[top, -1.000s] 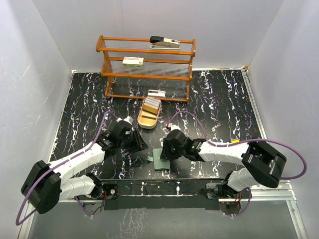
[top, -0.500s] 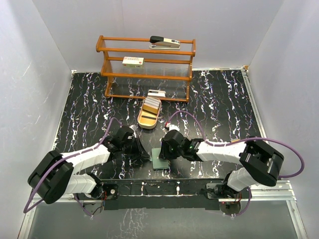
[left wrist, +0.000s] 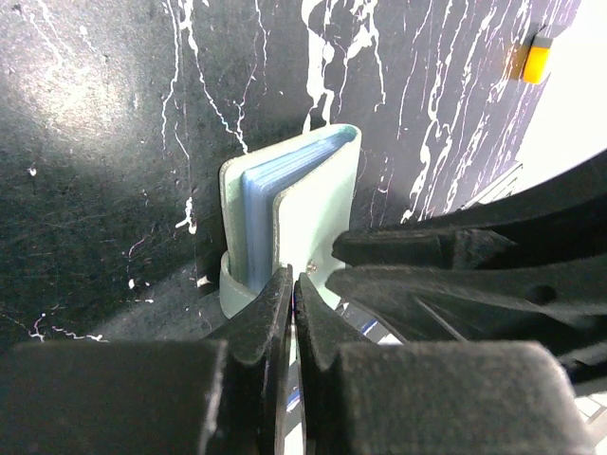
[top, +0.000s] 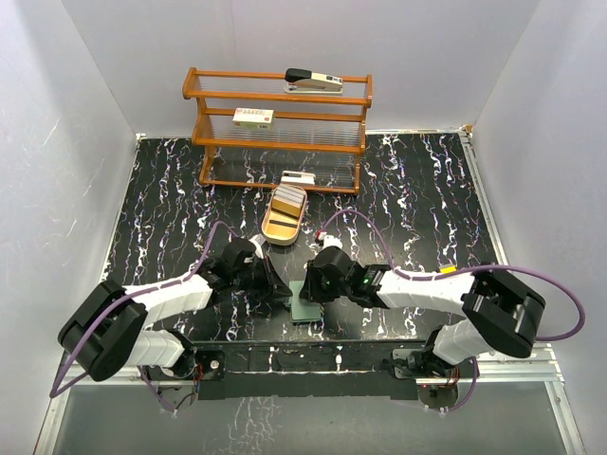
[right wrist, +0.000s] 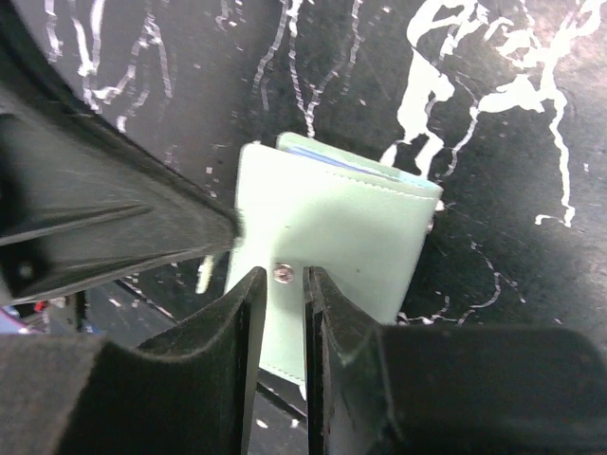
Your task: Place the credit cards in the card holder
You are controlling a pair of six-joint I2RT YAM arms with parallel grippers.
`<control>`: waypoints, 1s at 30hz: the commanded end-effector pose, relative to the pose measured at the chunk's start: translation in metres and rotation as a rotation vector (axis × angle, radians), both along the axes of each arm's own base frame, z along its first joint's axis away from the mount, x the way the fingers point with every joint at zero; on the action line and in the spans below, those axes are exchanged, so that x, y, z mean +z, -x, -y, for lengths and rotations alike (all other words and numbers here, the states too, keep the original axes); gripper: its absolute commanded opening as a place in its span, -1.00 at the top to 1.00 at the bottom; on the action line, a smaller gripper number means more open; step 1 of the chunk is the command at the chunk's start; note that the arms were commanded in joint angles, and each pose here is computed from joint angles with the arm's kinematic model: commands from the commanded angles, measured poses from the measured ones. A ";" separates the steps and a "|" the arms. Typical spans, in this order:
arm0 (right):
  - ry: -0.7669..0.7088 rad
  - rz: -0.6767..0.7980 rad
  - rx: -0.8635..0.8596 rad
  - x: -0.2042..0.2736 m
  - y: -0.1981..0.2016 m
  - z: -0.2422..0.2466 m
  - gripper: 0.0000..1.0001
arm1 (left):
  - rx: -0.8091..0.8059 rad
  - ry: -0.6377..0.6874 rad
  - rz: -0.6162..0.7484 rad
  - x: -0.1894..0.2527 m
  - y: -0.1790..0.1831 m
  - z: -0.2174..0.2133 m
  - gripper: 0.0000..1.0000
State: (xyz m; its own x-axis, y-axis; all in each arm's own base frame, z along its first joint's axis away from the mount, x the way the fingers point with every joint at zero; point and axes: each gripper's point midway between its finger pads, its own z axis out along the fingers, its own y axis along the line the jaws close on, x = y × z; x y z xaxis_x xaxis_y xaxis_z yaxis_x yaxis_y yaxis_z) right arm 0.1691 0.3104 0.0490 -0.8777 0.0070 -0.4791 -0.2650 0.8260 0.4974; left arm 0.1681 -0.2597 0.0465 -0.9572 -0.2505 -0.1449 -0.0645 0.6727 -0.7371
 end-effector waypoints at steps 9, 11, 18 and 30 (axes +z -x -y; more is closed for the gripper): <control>-0.263 0.026 -0.011 0.044 0.002 -0.036 0.52 | -0.003 0.002 0.000 -0.002 -0.002 0.002 0.93; -0.278 0.022 0.004 0.046 0.003 -0.040 0.52 | -0.004 -0.005 0.000 -0.003 -0.003 0.002 0.92; -0.265 0.008 0.021 0.042 0.006 -0.047 0.54 | -0.001 -0.013 -0.001 -0.003 -0.003 0.001 0.91; -0.266 0.000 0.029 0.039 0.006 -0.054 0.61 | -0.004 -0.017 -0.001 -0.004 -0.003 0.001 0.91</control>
State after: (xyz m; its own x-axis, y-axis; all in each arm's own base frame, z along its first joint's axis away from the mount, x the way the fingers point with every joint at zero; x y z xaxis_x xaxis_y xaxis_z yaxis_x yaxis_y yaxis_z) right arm 0.1537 0.3425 0.0589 -0.8993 0.0721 -0.4314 -0.2509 0.7228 0.6439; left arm 0.1682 -0.2589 0.0378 -0.9589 -0.2502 -0.1339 -0.0781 0.6864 -0.7230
